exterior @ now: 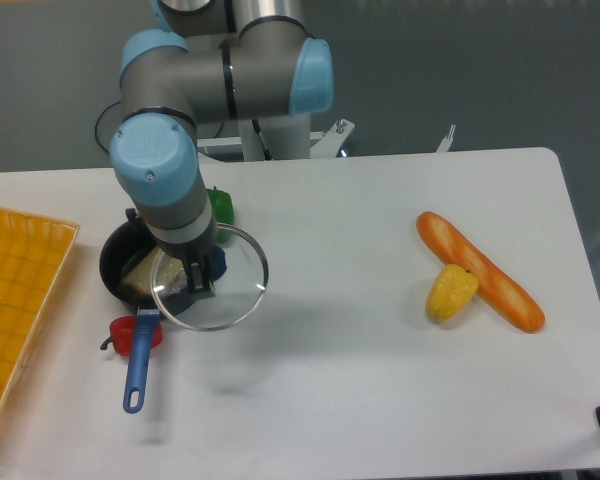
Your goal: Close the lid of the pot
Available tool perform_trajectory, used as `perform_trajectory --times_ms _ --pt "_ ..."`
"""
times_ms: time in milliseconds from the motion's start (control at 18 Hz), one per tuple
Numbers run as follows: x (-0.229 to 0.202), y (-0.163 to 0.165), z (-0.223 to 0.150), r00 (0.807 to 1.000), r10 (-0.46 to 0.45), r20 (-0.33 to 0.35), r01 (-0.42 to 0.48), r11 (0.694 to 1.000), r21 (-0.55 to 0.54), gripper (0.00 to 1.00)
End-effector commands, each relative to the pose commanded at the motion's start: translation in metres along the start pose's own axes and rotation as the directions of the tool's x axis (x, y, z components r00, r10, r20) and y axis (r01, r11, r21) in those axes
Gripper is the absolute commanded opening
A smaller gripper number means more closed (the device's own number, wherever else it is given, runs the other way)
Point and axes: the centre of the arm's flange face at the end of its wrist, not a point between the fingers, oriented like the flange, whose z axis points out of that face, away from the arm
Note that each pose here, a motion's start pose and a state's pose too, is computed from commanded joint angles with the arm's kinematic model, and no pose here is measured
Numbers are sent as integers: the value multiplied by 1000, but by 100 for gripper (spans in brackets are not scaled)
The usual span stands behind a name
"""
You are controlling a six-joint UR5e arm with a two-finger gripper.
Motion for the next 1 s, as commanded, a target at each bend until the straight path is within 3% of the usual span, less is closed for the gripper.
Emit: perform_trajectory --times_ms 278,1000 --pt "20 -34 17 999 19 -34 -19 1000 -10 63" --pt "55 -72 49 995 45 -89 -48 998 -30 63"
